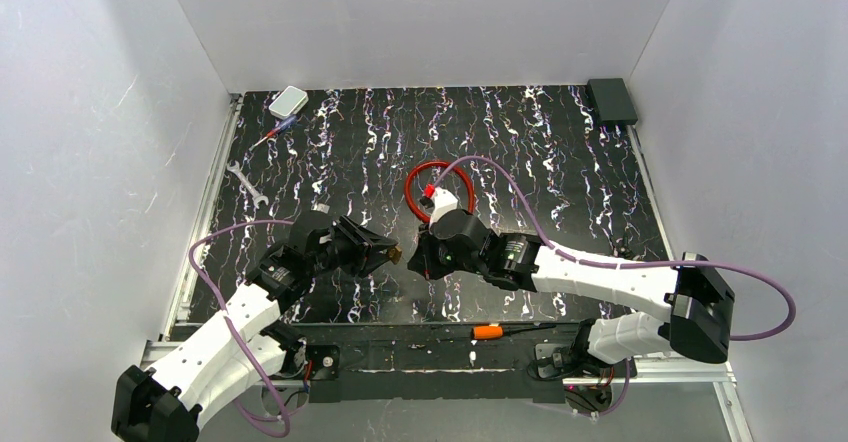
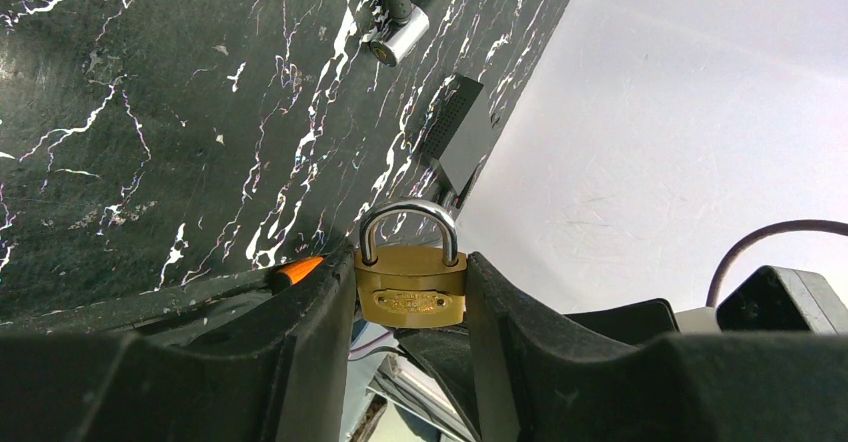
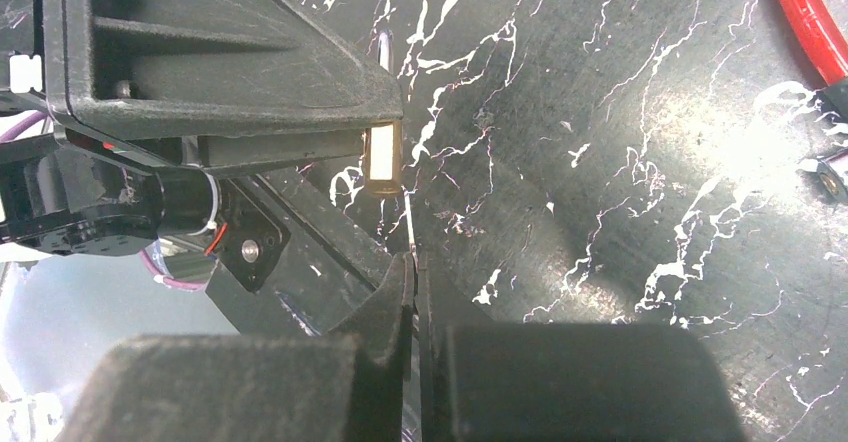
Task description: Unlock with the key
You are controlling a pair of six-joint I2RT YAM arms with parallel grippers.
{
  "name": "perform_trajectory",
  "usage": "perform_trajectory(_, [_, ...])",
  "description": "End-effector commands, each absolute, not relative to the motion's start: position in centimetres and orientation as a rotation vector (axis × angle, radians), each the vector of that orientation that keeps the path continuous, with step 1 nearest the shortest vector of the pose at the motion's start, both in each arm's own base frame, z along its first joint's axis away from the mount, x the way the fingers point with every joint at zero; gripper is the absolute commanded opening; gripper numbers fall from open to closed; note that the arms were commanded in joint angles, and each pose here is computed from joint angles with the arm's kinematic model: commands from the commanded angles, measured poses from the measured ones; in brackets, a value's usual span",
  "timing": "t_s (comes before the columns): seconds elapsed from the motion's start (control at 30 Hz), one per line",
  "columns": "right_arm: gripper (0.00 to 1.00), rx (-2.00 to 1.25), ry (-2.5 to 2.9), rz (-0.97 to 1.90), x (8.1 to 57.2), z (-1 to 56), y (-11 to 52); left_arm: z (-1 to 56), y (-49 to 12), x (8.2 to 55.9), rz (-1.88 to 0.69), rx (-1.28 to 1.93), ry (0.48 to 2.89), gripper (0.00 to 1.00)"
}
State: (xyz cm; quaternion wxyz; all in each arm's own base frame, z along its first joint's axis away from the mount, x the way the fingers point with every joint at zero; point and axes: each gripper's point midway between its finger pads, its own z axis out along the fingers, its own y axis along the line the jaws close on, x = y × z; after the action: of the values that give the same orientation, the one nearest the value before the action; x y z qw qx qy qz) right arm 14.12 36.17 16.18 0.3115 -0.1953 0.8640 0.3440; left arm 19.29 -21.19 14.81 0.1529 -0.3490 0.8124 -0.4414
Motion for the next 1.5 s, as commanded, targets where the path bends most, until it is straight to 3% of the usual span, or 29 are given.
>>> perform_trajectory(0.0, [0.01, -0.52, 2.2, 0.972, 14.4, 19.0, 37.6, 15.5, -21.1, 19.5, -1.28, -0.995, 2.308, 0.0])
perform_trajectory(1.47, [0.01, -0.475, 2.192, 0.966, 15.4, 19.5, 38.8, 15.5, -20.9, 19.6, -1.269, -0.975, 2.294, 0.0])
